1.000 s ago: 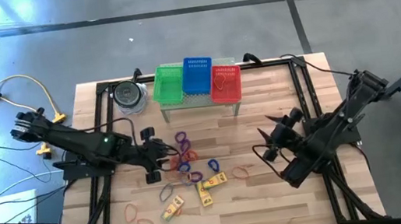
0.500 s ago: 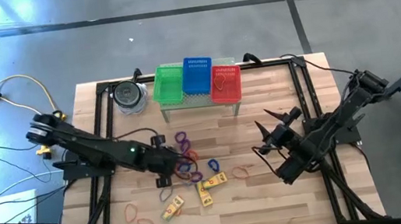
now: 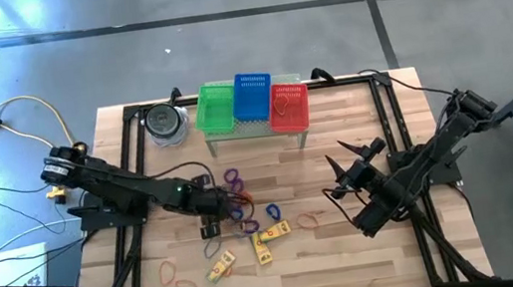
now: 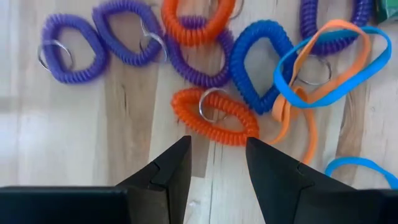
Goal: Pick & Place Office Desk Supplies
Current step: Put the orange spring keychain into the green bin on the shelf, then put the violet spring keychain into the green bin on the shelf
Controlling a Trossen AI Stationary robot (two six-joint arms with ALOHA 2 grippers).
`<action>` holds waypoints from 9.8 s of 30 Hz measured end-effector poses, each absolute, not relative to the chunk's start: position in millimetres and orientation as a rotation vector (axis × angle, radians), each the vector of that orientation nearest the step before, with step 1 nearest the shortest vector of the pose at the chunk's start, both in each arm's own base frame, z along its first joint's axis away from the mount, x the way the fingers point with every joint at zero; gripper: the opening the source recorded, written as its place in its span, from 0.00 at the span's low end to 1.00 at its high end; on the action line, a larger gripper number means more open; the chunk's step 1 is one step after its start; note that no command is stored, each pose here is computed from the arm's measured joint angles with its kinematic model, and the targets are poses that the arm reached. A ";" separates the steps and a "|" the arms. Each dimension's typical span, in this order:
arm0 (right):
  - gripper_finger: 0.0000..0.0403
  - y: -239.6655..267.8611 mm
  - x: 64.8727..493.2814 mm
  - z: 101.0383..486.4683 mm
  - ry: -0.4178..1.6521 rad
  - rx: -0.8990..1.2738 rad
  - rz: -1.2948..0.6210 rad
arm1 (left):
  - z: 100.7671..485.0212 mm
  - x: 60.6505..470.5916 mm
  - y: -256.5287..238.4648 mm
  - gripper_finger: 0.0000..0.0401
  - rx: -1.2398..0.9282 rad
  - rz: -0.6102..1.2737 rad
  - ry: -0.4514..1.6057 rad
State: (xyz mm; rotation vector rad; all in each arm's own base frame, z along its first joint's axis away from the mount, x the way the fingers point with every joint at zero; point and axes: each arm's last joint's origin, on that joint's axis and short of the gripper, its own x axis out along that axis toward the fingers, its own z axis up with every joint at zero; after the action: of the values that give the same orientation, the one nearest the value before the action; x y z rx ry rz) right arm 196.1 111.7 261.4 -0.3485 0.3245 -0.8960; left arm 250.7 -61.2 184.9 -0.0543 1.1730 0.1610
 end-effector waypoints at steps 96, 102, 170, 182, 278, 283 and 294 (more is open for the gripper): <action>0.53 113.0 197.7 260.4 0.349 -0.332 -0.888 | 123.6 256.0 -36.4 0.03 -0.416 0.612 1.209; 0.53 113.3 198.0 260.4 0.347 -0.325 -0.888 | 141.7 263.7 -43.3 0.03 -0.332 0.564 1.156; 0.53 116.0 201.6 259.4 0.359 -0.313 -0.876 | 342.9 286.2 160.9 0.02 -0.395 1.077 0.688; 0.53 116.1 201.9 260.0 0.350 -0.341 -0.877 | 335.8 285.0 162.2 0.02 -0.389 1.099 0.750; 0.53 102.1 213.2 251.7 0.396 -0.330 -0.932 | 194.3 277.2 2.4 0.34 0.054 0.132 1.118; 0.53 102.1 213.2 251.7 0.396 -0.330 -0.932 | 183.0 273.8 13.4 0.34 0.178 0.090 1.113; 0.53 102.5 213.6 251.6 0.395 -0.321 -0.931 | 176.8 274.4 27.0 0.34 0.220 0.091 1.141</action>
State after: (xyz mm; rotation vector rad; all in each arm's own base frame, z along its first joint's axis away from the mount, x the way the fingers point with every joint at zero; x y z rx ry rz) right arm 213.6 102.5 251.6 -0.3210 0.3947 -0.9305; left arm 274.4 27.0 176.8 0.2205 1.1410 0.0915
